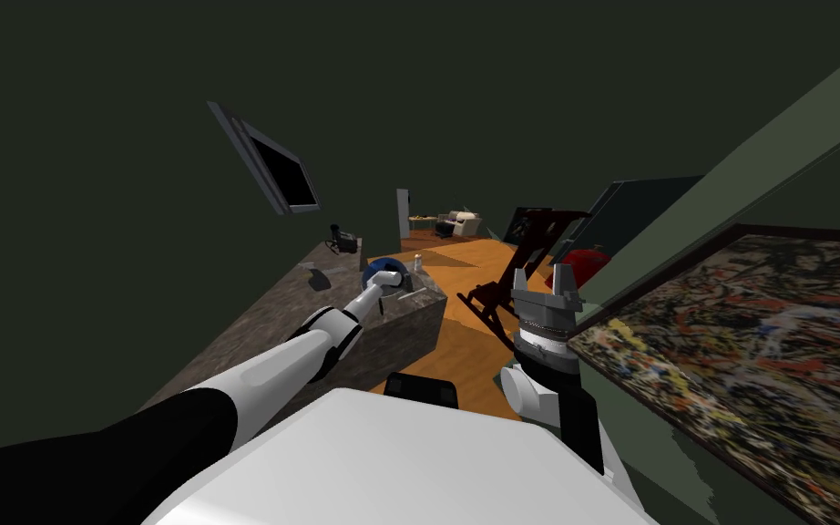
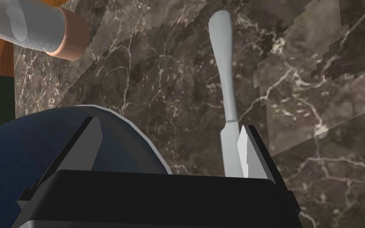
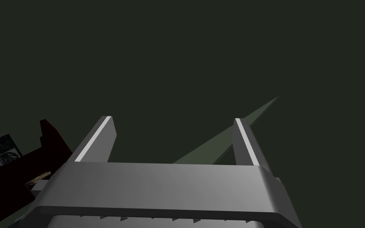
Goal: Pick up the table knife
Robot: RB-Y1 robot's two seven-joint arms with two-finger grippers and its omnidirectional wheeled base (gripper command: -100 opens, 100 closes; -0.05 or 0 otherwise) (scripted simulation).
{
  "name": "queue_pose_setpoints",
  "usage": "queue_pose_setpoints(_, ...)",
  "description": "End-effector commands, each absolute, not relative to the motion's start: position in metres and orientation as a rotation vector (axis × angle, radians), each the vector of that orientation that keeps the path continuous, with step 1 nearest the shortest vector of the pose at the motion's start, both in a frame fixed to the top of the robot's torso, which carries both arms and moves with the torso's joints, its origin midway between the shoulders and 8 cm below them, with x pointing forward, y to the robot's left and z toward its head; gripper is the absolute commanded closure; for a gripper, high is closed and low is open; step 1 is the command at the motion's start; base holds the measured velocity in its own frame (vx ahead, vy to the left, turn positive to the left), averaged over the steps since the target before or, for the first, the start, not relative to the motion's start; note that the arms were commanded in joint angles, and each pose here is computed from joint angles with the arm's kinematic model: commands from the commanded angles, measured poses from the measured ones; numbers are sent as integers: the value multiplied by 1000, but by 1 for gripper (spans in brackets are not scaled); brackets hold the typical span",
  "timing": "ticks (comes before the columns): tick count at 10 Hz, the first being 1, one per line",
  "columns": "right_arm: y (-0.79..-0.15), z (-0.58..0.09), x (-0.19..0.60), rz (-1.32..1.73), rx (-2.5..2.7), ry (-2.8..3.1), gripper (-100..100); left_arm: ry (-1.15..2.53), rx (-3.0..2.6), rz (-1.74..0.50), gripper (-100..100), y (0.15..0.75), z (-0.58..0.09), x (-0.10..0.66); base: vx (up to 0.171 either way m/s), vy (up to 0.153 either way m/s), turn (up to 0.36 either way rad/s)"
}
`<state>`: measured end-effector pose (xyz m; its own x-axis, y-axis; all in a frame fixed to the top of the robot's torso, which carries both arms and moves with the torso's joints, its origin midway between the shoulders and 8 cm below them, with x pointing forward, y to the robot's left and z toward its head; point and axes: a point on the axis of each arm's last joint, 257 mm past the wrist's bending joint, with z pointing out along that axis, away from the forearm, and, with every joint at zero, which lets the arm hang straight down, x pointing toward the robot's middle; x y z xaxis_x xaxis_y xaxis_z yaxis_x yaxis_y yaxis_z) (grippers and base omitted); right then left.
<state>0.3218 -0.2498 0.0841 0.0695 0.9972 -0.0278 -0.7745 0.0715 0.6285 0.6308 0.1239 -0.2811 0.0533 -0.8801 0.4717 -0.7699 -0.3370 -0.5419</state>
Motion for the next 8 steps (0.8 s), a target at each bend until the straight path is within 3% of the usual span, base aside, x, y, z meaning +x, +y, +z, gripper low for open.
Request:
queue_pose_setpoints(1,-250,84,322,1429,525,530,0,1730,-2227,-1082,-100,131,-293,625,38,-33,-14)
queue_pose_setpoints(8,-250,84,322,1429,525,529,0,1748,-2419,-832,-100,158,-314,603,34,-36,-15)
